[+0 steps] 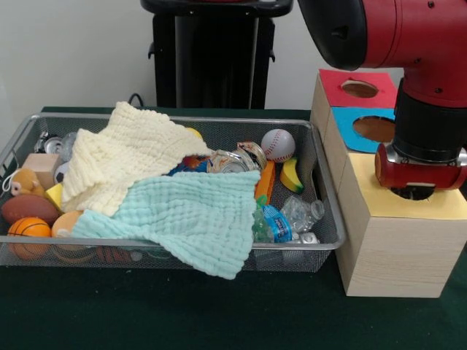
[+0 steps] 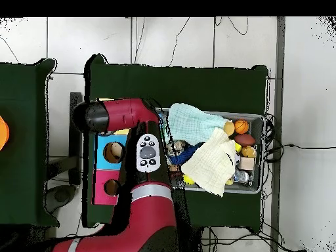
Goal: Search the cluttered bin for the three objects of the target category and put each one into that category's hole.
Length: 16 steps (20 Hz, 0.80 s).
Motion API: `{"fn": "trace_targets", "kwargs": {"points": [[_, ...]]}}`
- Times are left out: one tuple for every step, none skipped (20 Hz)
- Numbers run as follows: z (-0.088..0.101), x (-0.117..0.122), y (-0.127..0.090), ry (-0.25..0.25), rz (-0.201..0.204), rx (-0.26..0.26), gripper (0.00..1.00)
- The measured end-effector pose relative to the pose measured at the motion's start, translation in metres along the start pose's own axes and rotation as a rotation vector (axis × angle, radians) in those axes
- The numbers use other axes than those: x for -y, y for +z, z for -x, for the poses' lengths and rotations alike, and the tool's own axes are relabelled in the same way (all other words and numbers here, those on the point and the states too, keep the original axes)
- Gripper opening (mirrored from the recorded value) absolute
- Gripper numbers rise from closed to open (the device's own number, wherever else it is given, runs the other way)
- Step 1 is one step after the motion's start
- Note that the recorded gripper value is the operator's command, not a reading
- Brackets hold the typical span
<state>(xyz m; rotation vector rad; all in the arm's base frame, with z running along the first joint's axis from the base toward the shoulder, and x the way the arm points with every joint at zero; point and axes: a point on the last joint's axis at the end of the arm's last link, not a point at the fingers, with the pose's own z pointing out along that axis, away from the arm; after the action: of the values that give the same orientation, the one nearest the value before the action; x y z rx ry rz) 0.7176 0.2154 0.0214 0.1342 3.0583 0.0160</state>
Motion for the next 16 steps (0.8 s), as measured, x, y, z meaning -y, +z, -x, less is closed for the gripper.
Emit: {"fn": "trace_targets", "kwargs": {"points": [[-0.001, 0.0, -0.001, 0.0, -0.001, -0.002, 0.0], [-0.002, 0.0, -0.002, 0.0, -0.001, -0.004, 0.0], [-0.005, 0.001, -0.005, -0.001, -0.002, -0.008, 0.0], [-0.007, 0.001, -0.011, 0.0, -0.003, -0.016, 0.0], [-0.009, 0.002, -0.018, 0.001, -0.005, -0.027, 0.0], [-0.01, 0.002, -0.026, 0.003, -0.006, -0.04, 0.0], [-0.011, 0.002, -0.035, 0.004, -0.008, -0.053, 0.0], [-0.012, 0.002, -0.04, 0.006, -0.009, -0.063, 0.0], [-0.013, 0.002, -0.051, 0.008, -0.01, -0.078, 0.0], [-0.013, 0.002, -0.061, 0.011, -0.011, -0.093, 0.0], [-0.012, 0.001, -0.068, 0.013, -0.011, -0.101, 0.0], [-0.011, 0.001, -0.075, 0.015, -0.01, -0.107, 0.0], [-0.008, 0.0, -0.098, 0.024, -0.006, -0.128, 0.0], [-0.007, -0.001, -0.11, 0.029, -0.003, -0.138, 0.0], [-0.006, -0.001, -0.115, 0.031, -0.001, -0.14, 0.0], [-0.005, -0.002, -0.126, 0.034, 0.002, -0.146, 0.0]]}}
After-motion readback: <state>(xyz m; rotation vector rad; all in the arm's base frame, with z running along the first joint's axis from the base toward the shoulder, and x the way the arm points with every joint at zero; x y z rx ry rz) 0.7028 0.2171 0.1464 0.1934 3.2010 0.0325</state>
